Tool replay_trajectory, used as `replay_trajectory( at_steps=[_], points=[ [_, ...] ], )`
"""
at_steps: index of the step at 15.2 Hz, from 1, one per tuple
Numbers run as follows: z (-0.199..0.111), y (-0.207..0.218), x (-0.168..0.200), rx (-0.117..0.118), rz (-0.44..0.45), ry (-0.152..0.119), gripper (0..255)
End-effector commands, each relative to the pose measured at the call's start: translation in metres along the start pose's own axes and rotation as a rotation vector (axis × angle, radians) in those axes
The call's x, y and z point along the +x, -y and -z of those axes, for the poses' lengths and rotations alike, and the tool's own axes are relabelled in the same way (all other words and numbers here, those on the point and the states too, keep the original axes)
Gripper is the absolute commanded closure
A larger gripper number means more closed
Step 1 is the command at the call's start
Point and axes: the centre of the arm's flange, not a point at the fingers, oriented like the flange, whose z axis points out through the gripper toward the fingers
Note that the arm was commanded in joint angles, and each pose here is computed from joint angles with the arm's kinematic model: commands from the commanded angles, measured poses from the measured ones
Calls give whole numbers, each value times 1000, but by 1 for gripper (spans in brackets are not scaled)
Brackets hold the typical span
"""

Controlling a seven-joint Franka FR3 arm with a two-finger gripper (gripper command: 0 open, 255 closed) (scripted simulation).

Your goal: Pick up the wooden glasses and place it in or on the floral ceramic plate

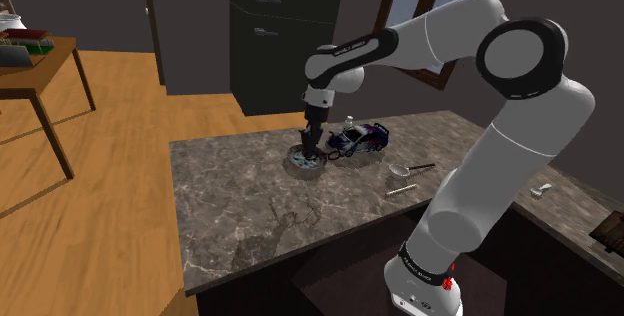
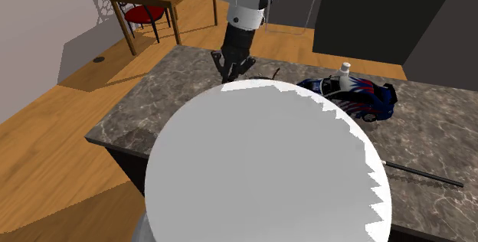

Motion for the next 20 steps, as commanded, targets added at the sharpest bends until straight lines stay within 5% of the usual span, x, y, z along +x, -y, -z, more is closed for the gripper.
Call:
replay_trajectory(
  at_steps=[1,5,20],
  points=[
    [8,-18,21,-1,0,0,255],
    [26,-47,56,-1,0,0,255],
    [-50,-72,67,-1,0,0,255]
  ],
)
